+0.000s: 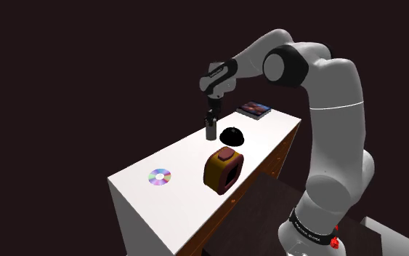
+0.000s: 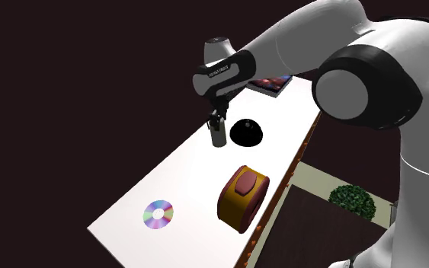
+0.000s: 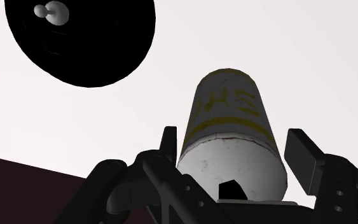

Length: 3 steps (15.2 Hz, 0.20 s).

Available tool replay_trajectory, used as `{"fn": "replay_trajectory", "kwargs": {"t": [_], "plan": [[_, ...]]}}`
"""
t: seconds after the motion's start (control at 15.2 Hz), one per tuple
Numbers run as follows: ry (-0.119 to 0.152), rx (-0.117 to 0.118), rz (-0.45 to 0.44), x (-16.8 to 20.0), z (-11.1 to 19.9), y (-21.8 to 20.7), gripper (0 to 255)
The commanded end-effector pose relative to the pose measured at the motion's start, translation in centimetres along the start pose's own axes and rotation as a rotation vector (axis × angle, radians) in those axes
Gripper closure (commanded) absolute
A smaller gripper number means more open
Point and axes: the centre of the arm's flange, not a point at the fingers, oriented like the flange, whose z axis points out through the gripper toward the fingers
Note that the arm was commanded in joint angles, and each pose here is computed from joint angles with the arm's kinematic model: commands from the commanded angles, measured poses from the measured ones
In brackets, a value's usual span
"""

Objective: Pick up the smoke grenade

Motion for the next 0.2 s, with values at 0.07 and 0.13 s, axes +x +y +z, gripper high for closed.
{"fn": "replay_trajectory", "kwargs": {"t": [0.07, 0.13], "plan": [[0.0, 0.0, 0.0, 0.06, -1.15, 0.11, 255], [0.0, 0.0, 0.0, 0.06, -1.15, 0.11, 255]]}}
